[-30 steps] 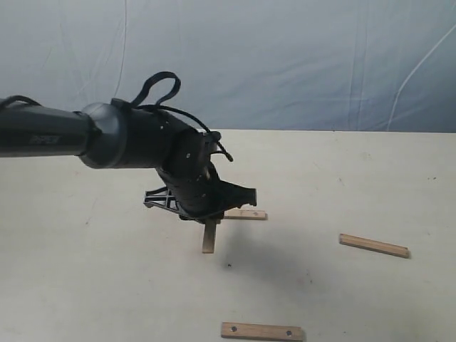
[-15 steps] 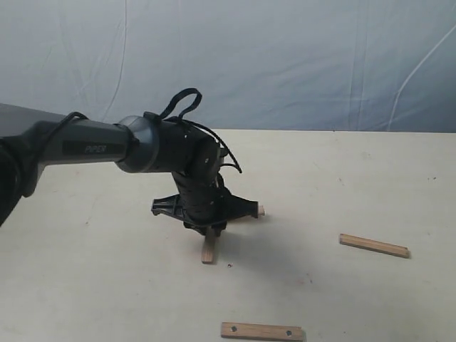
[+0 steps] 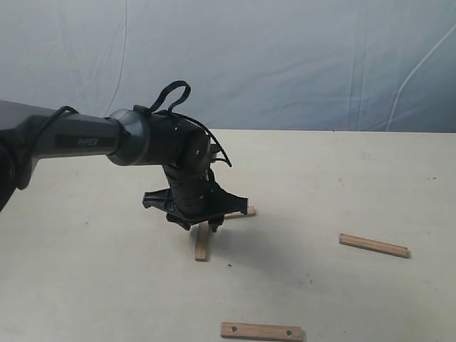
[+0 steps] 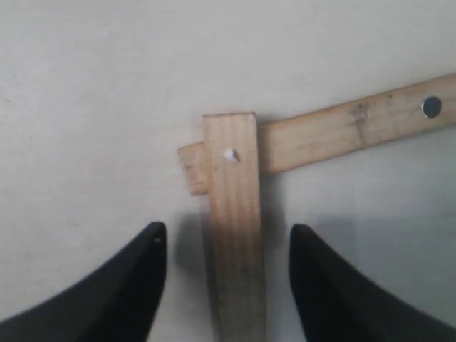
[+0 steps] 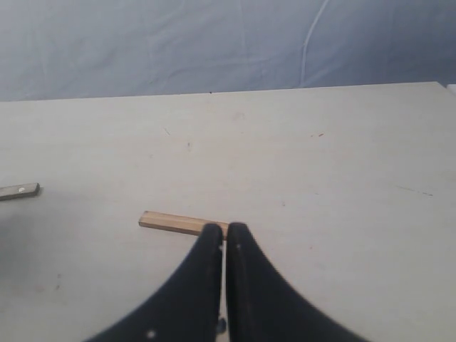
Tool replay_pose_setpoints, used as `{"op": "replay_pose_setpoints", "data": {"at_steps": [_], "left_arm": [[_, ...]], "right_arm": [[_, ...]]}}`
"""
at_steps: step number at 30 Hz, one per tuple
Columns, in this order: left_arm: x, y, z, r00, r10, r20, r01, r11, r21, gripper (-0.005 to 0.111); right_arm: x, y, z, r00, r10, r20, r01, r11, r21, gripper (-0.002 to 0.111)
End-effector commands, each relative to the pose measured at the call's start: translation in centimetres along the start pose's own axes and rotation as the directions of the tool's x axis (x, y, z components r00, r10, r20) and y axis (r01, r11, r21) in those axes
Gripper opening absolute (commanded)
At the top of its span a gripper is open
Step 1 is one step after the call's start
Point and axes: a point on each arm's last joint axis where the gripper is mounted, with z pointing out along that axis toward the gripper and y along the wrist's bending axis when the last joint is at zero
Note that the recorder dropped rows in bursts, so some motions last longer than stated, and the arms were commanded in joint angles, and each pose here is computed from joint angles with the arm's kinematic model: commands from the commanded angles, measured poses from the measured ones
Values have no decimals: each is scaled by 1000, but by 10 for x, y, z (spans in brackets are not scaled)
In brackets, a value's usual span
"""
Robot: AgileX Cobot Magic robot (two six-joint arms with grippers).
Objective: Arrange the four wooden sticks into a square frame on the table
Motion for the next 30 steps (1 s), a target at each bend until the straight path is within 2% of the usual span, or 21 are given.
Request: {"op": "replay_pose_setpoints", "data": {"at_steps": [1,3,5,7,9,10,13,15,19,22,25,27,30], "left_arm": [[-4,0,-4,1000,-16,17,15,1000,20,68],[-6,0,-9,1000,-11,29,11,1000,21,66],[-8,1,-19,999,2,46,-3,1000,13,55],[-11,5,-32,998,12,60,-12,1000,-4,35],[-14,12,-49,998,16,64,-15,1000,-11,6],[-14,16,-55,998,27,62,-26,1000,-17,1],[-11,34,-73,996,70,47,-69,997,-27,0],[-6,52,-84,997,60,49,-59,998,-25,0],[11,90,-109,993,2,114,-6,999,32,0],[36,118,-123,978,-71,198,56,995,81,0],[64,133,-143,919,-133,371,92,988,125,0],[82,135,-159,857,-170,486,95,980,175,0],[115,135,-171,787,-199,584,74,970,231,0]], "right_arm": [[1,0,0,1000,-1,4,1,1000,-1,3],[1,0,0,1000,-1,4,1,1000,-1,3],[1,0,0,1000,-1,4,1,1000,-1,3],[1,0,0,1000,-1,4,1,1000,-1,3],[1,0,0,1000,-1,4,1,1000,-1,3],[1,0,0,1000,-1,4,1,1000,-1,3],[1,0,0,1000,-1,6,1,1000,0,3],[1,0,0,1000,-1,5,1,1000,-1,3],[1,0,0,1000,-3,5,3,1000,0,3],[1,0,0,1000,-3,5,3,1000,0,3],[-1,0,0,1000,-3,27,3,1000,1,3],[-7,0,0,996,0,89,0,1000,2,3],[-20,-1,-2,973,8,230,-9,1000,6,3]]}}
